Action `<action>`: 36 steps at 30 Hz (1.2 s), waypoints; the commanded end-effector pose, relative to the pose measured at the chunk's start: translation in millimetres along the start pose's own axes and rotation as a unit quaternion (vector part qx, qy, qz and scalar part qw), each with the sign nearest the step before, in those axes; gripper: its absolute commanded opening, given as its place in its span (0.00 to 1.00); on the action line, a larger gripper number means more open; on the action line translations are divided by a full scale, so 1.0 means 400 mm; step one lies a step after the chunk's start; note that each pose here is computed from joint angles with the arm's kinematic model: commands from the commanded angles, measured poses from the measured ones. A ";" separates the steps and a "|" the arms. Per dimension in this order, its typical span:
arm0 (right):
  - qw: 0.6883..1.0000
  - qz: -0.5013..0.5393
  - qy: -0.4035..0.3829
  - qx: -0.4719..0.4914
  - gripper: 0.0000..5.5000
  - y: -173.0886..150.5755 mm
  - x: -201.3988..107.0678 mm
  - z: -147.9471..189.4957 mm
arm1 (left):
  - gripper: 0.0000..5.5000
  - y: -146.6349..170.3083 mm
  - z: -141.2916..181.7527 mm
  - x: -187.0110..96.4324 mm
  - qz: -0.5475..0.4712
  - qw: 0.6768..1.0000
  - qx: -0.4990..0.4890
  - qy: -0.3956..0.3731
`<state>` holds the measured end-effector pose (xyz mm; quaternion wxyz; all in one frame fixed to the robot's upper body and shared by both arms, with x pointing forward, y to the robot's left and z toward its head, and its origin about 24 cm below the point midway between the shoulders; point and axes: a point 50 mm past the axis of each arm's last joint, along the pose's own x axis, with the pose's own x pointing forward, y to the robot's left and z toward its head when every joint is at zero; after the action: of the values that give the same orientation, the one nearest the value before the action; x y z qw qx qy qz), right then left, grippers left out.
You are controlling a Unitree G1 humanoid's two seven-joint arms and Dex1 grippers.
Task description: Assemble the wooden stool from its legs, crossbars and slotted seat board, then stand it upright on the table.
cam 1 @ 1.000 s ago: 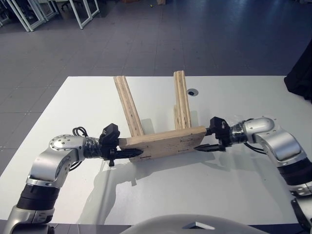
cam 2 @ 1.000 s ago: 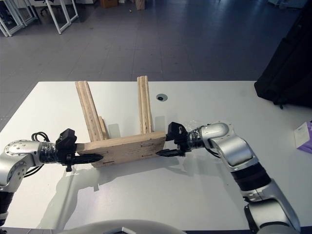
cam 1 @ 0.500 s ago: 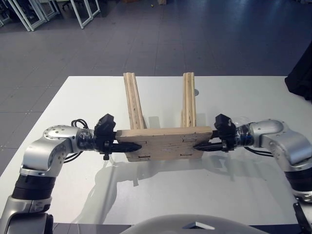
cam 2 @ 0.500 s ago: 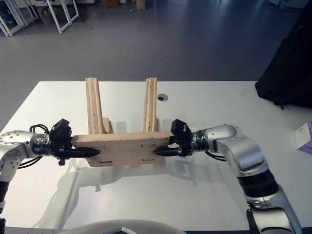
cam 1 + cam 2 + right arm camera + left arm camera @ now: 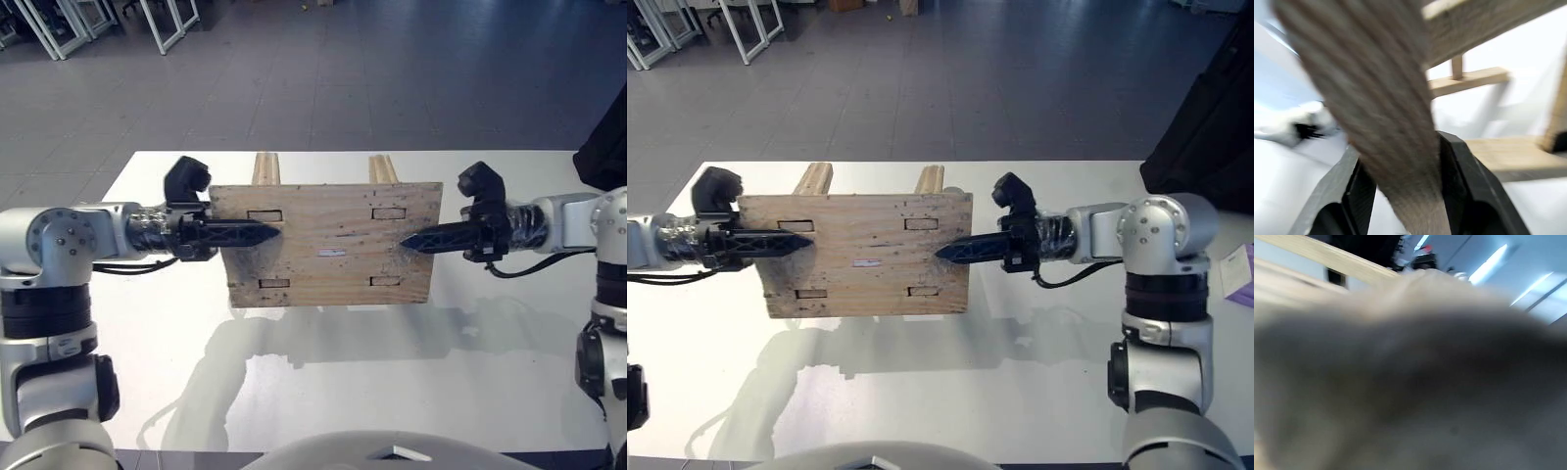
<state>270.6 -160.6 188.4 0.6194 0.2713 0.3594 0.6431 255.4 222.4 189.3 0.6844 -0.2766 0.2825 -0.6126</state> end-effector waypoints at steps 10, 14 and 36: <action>0.936 0.099 -0.123 0.314 0.31 -0.106 0.009 0.084 | 0.45 0.111 0.054 0.053 0.023 0.977 -0.209 -0.027; 0.920 0.068 -0.153 0.354 0.37 -0.142 0.005 0.069 | 0.59 0.153 0.042 0.045 0.064 0.969 -0.235 -0.044; 0.897 0.091 -0.271 0.337 0.99 -0.152 -0.120 0.010 | 0.90 0.149 0.070 -0.090 0.096 0.970 -0.183 -0.127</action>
<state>313.8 -207.7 141.7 0.4993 0.6621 0.3560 0.4308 315.6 259.5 169.3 0.6978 -0.4596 0.3164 -0.4491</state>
